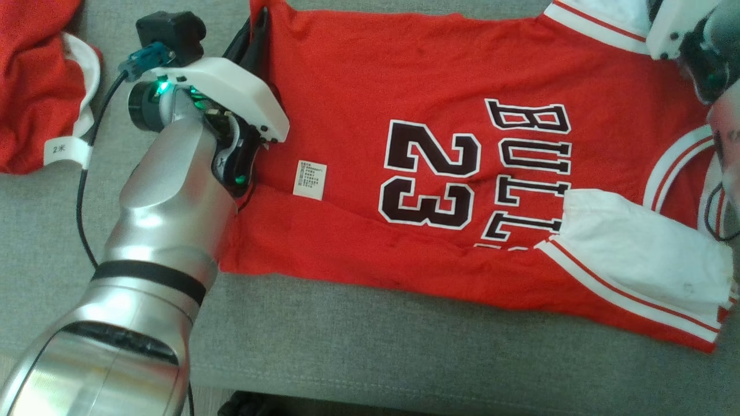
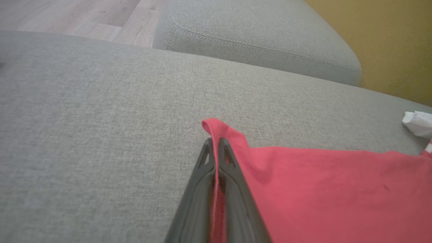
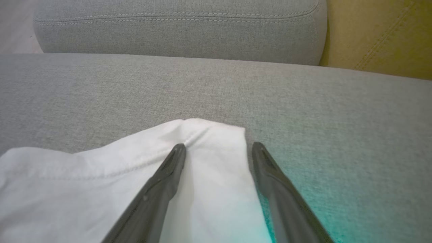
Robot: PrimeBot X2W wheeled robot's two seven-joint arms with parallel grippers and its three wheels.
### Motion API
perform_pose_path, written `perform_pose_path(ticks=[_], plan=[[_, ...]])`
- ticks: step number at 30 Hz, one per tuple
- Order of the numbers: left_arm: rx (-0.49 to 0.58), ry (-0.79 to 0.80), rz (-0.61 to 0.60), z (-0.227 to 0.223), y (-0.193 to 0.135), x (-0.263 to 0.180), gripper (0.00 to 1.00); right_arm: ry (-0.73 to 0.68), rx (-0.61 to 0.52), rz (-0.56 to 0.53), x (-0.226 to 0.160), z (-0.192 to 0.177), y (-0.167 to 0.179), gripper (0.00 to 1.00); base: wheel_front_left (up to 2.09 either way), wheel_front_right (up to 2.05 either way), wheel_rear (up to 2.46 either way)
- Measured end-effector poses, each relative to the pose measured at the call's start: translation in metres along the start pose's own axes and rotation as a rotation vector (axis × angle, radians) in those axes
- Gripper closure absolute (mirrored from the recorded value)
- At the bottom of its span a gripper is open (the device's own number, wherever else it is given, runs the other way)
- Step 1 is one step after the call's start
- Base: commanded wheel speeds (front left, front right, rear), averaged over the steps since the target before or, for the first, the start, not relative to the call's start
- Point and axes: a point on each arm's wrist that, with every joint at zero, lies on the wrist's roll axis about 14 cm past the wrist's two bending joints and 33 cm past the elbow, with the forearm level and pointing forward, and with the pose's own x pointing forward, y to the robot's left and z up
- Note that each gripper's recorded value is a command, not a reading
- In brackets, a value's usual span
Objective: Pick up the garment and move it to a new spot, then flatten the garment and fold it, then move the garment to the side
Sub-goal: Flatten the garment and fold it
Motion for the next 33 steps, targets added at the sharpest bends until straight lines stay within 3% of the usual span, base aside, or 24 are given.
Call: perform_pose_path(ticks=[3,4,6,13,21,33], plan=[[-0.001,-0.002,-0.007,-0.001,-0.002,0.002,1.00,0.024,0.016,0.009,0.004,0.002,0.003,0.00,0.00,0.00,0.00],[-0.002,0.001,-0.007,-0.002,-0.002,0.003,1.00,0.031,0.026,0.015,0.005,0.002,0.005,0.15,0.00,0.00,0.00],[-0.003,0.002,-0.007,-0.003,-0.002,0.004,1.00,0.037,0.039,0.027,0.006,0.001,0.008,1.00,0.00,0.00,0.00],[-0.017,-0.018,-0.005,0.003,-0.004,0.006,1.00,-0.067,0.035,0.058,0.001,0.018,0.016,1.00,0.00,0.00,0.00],[0.012,-0.062,-0.005,0.019,-0.004,0.000,1.00,-0.275,0.076,0.111,-0.034,0.045,0.021,1.00,0.00,0.00,0.00],[0.009,-0.152,-0.017,0.038,-0.011,-0.033,1.00,-0.400,0.149,0.222,-0.107,0.034,0.035,1.00,0.00,0.00,0.00]])
